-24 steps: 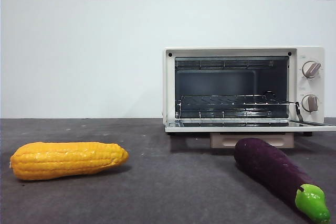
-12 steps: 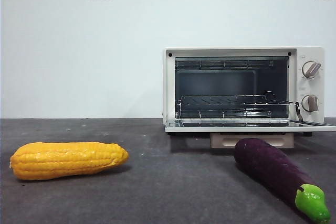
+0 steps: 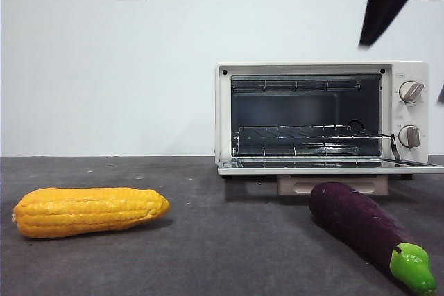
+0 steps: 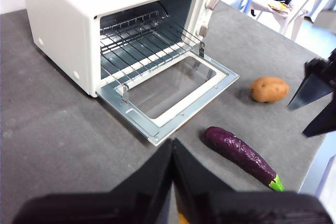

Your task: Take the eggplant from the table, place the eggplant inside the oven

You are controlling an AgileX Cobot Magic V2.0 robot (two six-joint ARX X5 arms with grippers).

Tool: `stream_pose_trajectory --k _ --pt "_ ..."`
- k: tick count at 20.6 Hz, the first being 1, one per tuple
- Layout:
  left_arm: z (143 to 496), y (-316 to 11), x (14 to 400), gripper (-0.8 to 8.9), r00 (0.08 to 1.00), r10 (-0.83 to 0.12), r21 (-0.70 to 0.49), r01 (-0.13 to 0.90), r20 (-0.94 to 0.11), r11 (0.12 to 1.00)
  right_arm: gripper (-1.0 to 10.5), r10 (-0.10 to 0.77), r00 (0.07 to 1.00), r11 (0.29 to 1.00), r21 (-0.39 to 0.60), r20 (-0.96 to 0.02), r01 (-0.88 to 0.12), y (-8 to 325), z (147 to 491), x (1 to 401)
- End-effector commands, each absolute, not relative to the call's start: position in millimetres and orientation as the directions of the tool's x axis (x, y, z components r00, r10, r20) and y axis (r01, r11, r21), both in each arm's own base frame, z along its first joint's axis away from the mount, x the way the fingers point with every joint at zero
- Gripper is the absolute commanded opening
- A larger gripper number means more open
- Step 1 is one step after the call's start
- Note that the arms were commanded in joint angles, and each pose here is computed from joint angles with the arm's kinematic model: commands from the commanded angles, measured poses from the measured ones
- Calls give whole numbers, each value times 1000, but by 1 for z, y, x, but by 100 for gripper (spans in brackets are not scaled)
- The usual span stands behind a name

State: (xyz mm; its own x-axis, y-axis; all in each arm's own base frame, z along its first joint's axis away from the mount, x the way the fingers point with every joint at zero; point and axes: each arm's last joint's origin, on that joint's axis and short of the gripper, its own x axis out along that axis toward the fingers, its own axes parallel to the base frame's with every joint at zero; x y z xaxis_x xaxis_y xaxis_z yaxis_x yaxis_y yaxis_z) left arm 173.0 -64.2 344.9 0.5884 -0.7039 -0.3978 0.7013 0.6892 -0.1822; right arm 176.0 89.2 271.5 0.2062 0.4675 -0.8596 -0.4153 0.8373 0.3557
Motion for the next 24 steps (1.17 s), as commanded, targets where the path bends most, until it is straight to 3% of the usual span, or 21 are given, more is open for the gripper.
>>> stream_pose_trajectory --k 1,21,24 --pt "344 -65 172 -6 580 -709 -190 704 -402 684 523 455 192 858 370 -870 -355 94 250 173" --pt "342 -66 171 -6 562 -715 -187 717 -416 672 518 328 174 928 283 -928 -243 131 162 157" --pt "341 -65 170 -6 556 -713 -180 721 -427 670 388 299 157 939 260 -941 -227 137 151 159"
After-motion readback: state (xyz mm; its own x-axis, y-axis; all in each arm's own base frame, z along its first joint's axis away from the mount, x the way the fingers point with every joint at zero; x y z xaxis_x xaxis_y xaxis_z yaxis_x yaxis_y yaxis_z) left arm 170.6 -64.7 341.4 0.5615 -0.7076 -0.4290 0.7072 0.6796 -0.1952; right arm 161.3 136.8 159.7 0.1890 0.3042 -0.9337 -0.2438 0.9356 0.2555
